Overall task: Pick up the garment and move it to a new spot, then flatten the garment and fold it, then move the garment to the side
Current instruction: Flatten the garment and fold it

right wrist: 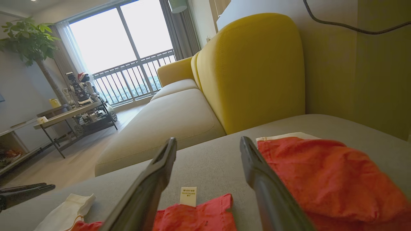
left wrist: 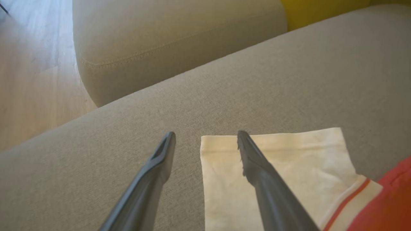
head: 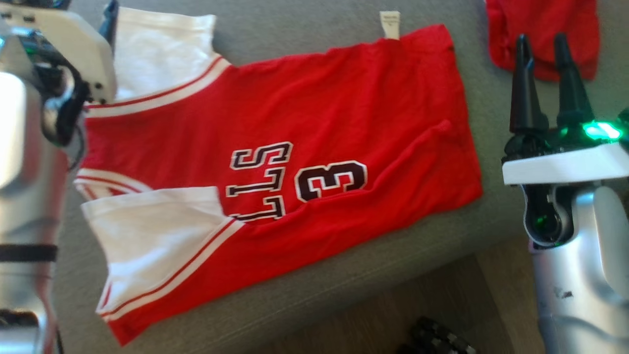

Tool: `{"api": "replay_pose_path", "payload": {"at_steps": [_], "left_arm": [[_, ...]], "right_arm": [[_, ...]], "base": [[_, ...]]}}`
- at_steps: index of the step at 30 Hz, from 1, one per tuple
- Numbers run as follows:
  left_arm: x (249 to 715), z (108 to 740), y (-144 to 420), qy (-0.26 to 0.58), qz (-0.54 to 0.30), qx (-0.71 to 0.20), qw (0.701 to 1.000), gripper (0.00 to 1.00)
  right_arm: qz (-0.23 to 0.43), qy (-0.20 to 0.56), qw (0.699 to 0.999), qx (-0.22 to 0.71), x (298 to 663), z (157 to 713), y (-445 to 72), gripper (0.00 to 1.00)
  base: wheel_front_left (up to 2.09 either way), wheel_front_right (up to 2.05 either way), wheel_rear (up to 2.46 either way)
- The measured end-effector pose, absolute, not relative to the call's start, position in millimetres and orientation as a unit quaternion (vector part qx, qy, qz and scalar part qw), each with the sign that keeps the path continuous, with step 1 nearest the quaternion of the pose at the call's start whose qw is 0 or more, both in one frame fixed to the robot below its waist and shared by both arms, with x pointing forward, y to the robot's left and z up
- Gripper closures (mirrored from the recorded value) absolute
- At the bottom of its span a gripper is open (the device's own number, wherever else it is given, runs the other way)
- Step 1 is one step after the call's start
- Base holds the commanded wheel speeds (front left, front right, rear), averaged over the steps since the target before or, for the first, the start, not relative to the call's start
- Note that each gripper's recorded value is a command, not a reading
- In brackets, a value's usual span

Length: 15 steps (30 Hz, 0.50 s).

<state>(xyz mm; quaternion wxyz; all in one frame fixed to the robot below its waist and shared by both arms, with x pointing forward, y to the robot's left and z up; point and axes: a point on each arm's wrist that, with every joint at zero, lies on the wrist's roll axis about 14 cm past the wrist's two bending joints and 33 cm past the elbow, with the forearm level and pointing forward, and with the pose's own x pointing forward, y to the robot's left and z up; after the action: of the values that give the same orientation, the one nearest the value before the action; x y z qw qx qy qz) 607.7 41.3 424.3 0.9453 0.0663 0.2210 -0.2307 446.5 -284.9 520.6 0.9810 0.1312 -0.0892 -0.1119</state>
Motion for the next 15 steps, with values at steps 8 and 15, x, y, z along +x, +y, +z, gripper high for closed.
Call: {"api": "replay_pose_path", "payload": {"at_steps": [8,15], "left_arm": [[614.4,369.6,35.2,0.310,-0.252,0.158,0.903,0.00],[625.9,367.9,32.7,0.315,-0.248,0.172,0.900,0.00]], "right_arm": [[-0.135,-0.084,0.979,0.126,439.8,516.7,-302.0,0.00],[-0.146,-0.088,0.978,0.121,434.3,519.6,-309.8,0.00]], "base": [[0.00,0.00,0.00],[0.00,0.00,0.00]]}}
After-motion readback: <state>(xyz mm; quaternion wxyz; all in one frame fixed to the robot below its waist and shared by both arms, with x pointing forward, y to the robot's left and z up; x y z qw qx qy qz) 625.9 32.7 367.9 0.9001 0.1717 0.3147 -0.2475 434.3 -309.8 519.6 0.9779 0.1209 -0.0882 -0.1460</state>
